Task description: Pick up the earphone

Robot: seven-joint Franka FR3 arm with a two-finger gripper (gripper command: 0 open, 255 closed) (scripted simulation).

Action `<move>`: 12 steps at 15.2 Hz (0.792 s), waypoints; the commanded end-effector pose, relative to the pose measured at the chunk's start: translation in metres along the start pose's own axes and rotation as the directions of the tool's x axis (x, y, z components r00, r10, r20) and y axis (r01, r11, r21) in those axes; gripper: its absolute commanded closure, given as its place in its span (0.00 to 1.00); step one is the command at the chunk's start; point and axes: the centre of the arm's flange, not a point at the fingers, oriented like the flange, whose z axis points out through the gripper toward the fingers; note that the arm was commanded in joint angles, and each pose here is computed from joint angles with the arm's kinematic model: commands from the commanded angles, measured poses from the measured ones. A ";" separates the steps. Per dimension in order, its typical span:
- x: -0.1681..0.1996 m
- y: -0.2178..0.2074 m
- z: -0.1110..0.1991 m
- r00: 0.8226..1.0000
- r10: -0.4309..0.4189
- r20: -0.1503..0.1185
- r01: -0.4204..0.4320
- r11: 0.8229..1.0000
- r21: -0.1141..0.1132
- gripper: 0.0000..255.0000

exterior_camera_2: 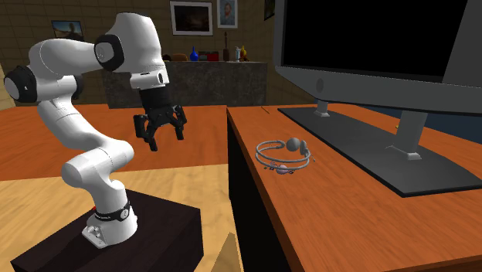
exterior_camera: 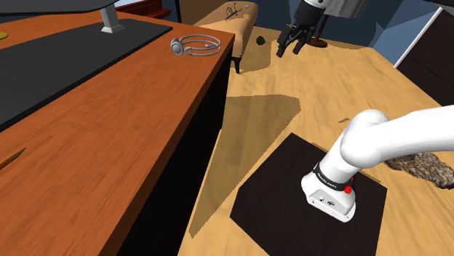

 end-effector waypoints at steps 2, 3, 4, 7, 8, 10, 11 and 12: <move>0.012 -0.005 0.002 1.000 -0.004 0.001 0.004 1.000 0.000 0.00; 0.025 -0.010 0.003 1.000 -0.008 0.001 0.008 1.000 0.000 0.00; 0.037 -0.015 0.005 1.000 -0.012 0.002 0.012 1.000 0.000 0.00; 0.073 -0.030 0.010 1.000 -0.023 0.004 0.023 1.000 -0.001 0.00; 0.085 -0.035 0.012 1.000 -0.027 0.004 0.027 1.000 -0.001 0.00; 0.110 -0.046 0.015 0.999 -0.035 0.006 0.035 0.999 -0.001 0.00; 0.122 -0.051 0.017 0.999 -0.039 0.006 0.039 0.999 -0.001 0.00; 0.134 -0.056 0.018 0.999 -0.043 0.007 0.043 0.999 -0.001 0.00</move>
